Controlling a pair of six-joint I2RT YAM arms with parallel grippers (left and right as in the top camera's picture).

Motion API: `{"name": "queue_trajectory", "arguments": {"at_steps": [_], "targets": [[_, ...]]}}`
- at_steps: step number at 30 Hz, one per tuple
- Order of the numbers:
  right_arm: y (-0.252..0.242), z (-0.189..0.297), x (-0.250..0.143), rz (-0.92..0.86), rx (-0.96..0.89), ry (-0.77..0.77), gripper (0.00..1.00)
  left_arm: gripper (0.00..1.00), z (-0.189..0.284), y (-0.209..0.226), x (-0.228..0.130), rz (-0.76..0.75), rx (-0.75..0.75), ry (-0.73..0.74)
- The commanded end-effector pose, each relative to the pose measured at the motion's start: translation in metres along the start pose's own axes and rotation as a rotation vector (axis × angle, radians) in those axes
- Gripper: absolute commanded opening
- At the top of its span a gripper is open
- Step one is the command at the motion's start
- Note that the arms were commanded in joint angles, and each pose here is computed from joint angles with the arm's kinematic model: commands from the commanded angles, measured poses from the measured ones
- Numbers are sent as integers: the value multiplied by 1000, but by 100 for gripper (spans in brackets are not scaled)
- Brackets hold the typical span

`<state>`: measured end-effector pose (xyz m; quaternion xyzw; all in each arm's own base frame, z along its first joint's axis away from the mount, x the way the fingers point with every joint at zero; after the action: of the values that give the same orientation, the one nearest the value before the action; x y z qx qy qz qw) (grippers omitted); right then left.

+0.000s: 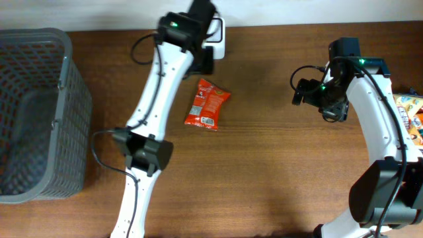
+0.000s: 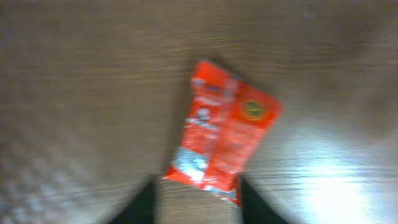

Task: Scan the item barcode

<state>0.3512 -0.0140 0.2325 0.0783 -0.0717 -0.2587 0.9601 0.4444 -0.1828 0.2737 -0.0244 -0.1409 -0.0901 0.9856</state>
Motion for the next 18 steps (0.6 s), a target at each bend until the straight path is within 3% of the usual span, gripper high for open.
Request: {"name": "queue_trajectory", "arguments": {"at_steps": [1, 4, 8, 11, 13, 14, 15, 16, 18], "targets": [[2, 0, -2, 8, 4, 6, 98, 2, -32, 14, -7, 26, 18, 126], [2, 0, -2, 8, 4, 6, 98, 5, -67, 16, -14, 26, 37, 204], [2, 0, -2, 8, 4, 6, 98, 8, -75, 31, -14, 56, 45, 222], [2, 0, -2, 8, 4, 5, 98, 18, -75, 34, -11, 64, 43, 206], [2, 0, -2, 8, 4, 6, 98, 39, -75, 34, -11, 64, 44, 206], [2, 0, -2, 9, 4, 6, 98, 54, -75, 34, -12, 64, 44, 207], [2, 0, -2, 8, 4, 6, 98, 82, -75, 34, -11, 64, 43, 206], [2, 0, -2, 8, 4, 6, 98, 99, -76, 34, -11, 64, 43, 204], [2, 0, -2, 9, 4, 6, 98, 99, -76, 31, -11, 58, 39, 203]]}}
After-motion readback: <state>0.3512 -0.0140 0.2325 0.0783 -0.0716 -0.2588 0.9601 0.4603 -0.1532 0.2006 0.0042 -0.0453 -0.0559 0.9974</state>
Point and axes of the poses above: each gripper's point midway between its finger pads, its own z axis back along the fingers, its own y axis along the line the jaws close on, x = y × z, the point moved 10 cm from there along z, back along the fingers, and after that the axes turned 8 degrees about -z, right-handed, at the moved point
